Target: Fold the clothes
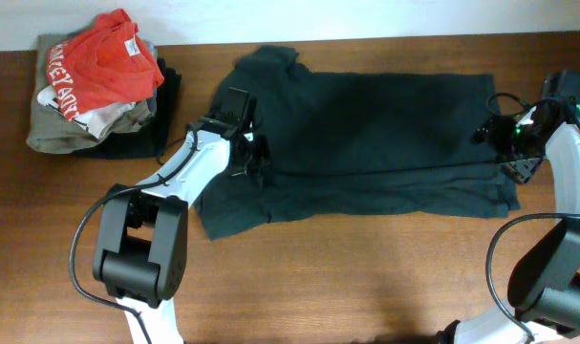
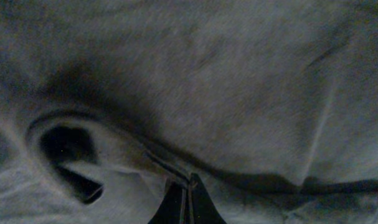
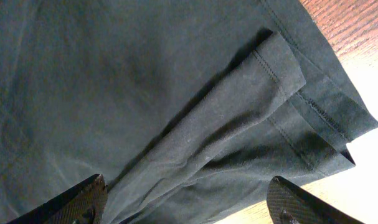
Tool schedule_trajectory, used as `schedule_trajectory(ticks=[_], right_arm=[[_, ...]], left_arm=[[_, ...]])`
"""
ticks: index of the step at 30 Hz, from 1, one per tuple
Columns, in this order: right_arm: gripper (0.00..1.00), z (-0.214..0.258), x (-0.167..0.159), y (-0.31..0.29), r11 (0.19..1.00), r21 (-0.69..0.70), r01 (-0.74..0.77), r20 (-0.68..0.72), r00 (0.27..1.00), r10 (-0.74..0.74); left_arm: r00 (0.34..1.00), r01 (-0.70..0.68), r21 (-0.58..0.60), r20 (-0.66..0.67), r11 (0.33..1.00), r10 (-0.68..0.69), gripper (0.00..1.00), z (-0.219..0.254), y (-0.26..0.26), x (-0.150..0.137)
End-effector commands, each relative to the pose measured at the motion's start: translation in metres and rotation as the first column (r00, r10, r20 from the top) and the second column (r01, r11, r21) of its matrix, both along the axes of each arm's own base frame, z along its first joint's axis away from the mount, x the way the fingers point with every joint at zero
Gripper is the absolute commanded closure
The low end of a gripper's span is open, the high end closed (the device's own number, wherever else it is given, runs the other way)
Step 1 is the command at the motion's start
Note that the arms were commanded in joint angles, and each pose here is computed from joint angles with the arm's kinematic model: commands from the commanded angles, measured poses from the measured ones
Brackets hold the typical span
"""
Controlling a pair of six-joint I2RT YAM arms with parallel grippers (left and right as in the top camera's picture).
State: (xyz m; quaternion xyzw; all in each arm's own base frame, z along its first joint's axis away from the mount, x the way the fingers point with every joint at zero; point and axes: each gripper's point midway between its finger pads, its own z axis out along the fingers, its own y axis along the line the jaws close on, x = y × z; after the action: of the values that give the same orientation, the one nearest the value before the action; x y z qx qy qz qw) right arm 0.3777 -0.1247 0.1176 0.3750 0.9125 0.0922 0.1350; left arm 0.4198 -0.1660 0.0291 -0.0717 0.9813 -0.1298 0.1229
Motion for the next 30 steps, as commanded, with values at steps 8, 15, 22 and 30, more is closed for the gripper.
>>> schedule_trajectory(ticks=[8, 15, 22, 30], right_arm=[[0.15, 0.000, -0.002, 0.001, 1.000, -0.013, -0.014, -0.009, 1.000, 0.014], [0.15, 0.000, -0.002, 0.001, 1.000, -0.013, -0.014, -0.009, 1.000, 0.014], [0.14, -0.002, -0.003, 0.002, 1.000, -0.011, -0.014, -0.013, 1.000, 0.014], [0.14, -0.010, -0.008, -0.001, 1.000, -0.029, -0.007, -0.036, 0.999, 0.006]], left_arm=[[0.985, -0.039, -0.030, 0.166, 0.999, 0.044, 0.99, 0.018, -0.003, 0.042], [0.966, -0.080, -0.029, 0.244, 0.996, 0.085, 0.98, 0.027, 0.001, 0.061], [0.945, -0.078, -0.013, 0.318, 0.997, 0.078, 0.01, 0.038, 0.005, 0.076], [0.992, -0.060, 0.015, 0.110, 0.998, 0.058, 0.01, 0.074, 0.018, 0.033]])
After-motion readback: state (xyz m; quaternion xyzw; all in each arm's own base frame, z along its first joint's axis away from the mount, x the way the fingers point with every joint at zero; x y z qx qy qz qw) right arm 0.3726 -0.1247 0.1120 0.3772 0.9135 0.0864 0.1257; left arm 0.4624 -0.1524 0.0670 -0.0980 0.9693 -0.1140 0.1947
